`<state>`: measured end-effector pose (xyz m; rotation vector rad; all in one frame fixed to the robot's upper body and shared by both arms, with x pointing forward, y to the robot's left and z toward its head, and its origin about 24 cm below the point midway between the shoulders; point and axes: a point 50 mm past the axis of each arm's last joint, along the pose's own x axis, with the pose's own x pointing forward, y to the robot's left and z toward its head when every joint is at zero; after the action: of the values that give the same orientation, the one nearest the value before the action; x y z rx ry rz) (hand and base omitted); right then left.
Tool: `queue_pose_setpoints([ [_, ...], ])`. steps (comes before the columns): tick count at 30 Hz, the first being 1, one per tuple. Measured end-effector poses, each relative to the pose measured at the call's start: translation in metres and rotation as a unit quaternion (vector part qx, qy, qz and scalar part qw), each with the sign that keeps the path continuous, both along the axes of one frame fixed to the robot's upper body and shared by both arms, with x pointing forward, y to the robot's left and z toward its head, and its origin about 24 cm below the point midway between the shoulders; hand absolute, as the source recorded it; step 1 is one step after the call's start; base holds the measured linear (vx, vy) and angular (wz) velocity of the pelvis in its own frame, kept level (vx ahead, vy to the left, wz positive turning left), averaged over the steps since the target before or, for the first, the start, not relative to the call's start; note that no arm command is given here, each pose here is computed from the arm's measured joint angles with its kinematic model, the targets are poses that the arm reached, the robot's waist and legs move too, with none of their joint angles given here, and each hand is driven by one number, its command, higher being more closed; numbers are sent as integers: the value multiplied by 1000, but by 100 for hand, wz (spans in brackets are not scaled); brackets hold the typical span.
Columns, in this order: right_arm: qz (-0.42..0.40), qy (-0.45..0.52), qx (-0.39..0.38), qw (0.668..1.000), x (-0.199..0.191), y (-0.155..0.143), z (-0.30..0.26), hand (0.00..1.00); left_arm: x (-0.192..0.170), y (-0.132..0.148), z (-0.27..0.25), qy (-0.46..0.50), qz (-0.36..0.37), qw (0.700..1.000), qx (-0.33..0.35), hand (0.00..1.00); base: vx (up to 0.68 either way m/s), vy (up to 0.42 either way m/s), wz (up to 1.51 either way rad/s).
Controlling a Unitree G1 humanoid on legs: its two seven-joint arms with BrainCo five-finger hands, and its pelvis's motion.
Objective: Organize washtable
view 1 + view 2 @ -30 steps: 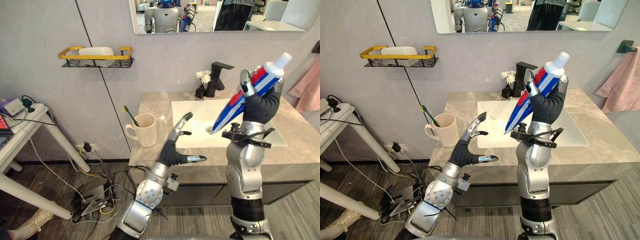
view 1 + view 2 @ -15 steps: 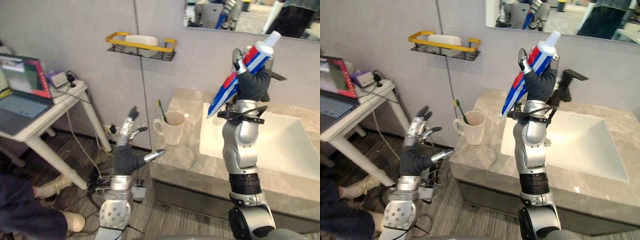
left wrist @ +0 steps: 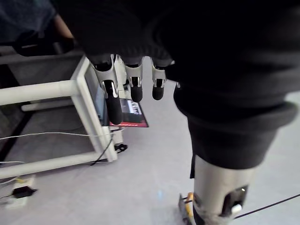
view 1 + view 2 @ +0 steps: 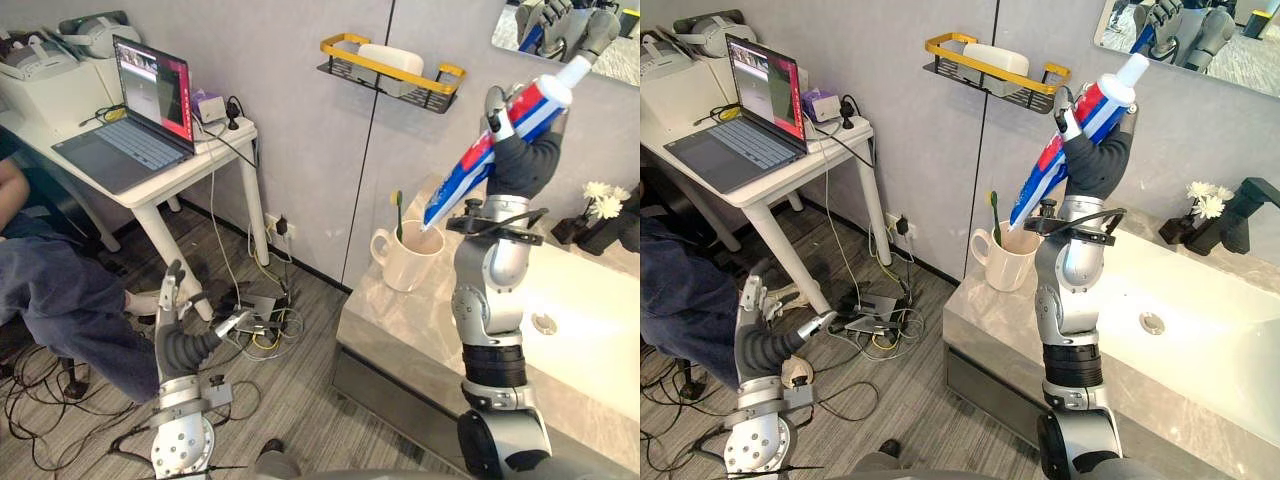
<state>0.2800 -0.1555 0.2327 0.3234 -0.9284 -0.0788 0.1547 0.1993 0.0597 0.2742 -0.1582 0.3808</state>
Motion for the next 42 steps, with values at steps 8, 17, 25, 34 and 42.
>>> queue_pose_setpoints([
  [8,-10,-20,-10,1000,-16,-8,0,100,-4,-3,-50,120,-24,992,-8,0,-6,-1,-2],
  [17,-17,-68,-12,997,-43,-11,5,100,-23,4,-95,219,18,974,-64,0,10,2,-10],
  [25,-21,-89,-28,995,-64,-7,6,100,-42,8,-120,255,64,954,-144,0,3,0,-1],
  [34,-49,-82,-43,994,-69,-7,2,100,-54,6,-142,298,78,935,-175,0,6,-2,2],
  [42,-51,3,-86,995,-41,-4,-24,100,-78,8,-169,364,109,904,-195,0,-7,-2,-2],
])
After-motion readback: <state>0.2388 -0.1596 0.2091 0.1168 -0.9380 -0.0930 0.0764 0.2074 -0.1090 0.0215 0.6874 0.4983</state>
